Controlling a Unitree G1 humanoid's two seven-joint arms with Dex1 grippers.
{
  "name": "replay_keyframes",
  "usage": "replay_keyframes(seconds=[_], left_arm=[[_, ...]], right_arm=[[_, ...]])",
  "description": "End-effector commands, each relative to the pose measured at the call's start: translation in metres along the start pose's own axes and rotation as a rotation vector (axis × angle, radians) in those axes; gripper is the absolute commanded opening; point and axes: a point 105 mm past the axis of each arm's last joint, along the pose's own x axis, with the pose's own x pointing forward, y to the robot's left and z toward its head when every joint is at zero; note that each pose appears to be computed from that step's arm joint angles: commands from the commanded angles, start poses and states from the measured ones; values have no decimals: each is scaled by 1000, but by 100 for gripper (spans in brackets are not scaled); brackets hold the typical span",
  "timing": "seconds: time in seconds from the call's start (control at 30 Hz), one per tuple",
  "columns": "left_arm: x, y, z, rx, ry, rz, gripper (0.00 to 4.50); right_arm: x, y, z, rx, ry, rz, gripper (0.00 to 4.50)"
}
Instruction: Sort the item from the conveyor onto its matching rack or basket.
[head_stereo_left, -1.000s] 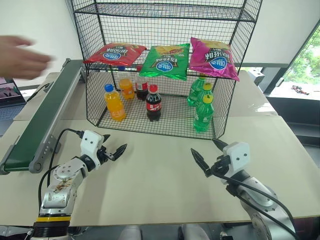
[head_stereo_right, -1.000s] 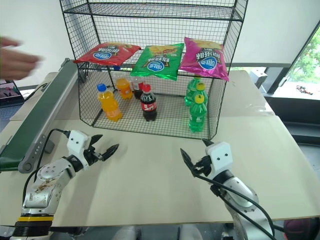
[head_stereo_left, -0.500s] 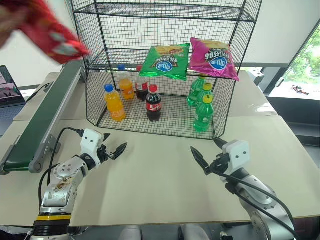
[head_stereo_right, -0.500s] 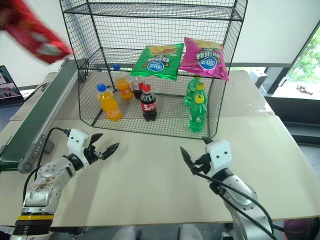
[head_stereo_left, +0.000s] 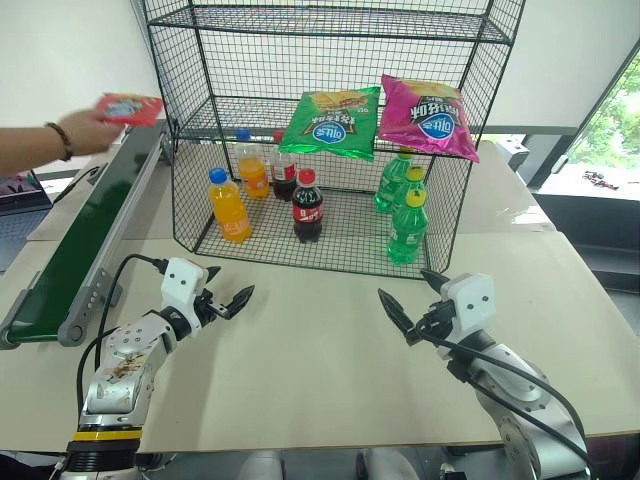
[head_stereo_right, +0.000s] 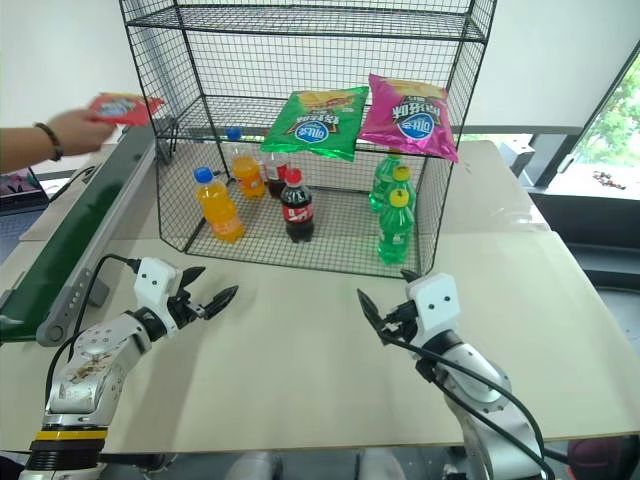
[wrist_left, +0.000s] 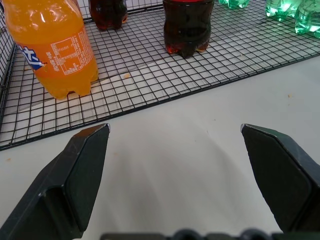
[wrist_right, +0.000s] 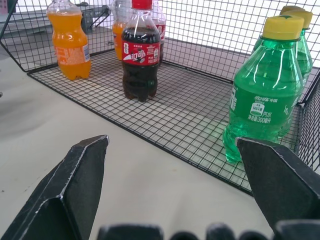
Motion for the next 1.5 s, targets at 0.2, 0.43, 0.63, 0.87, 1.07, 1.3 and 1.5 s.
replay_keyframes(seconds=[0.2,0.43,0.63,0.87,1.07,1.3,1.5], left_arm=[[-3,2,14,30,-51,11,448],[-15,-1,18,-23,-59,-10,448],[-51,5,35,-166,-113,45,448],[-125,25,49,-630,-334,253,448],[-180,31,57,-912,-583,424,448],[-240,61,27,-1136,-721,664,448],[-257,90,-10,-1277,-717,769,448]], right_arm=[[-2,3,16,-14,-53,10,450],[9,5,24,-11,-71,75,450],[26,17,40,11,-124,256,450],[38,53,69,92,-239,681,450],[40,71,84,130,-290,916,450],[39,88,100,102,-346,1089,450],[46,93,105,48,-375,1125,450]])
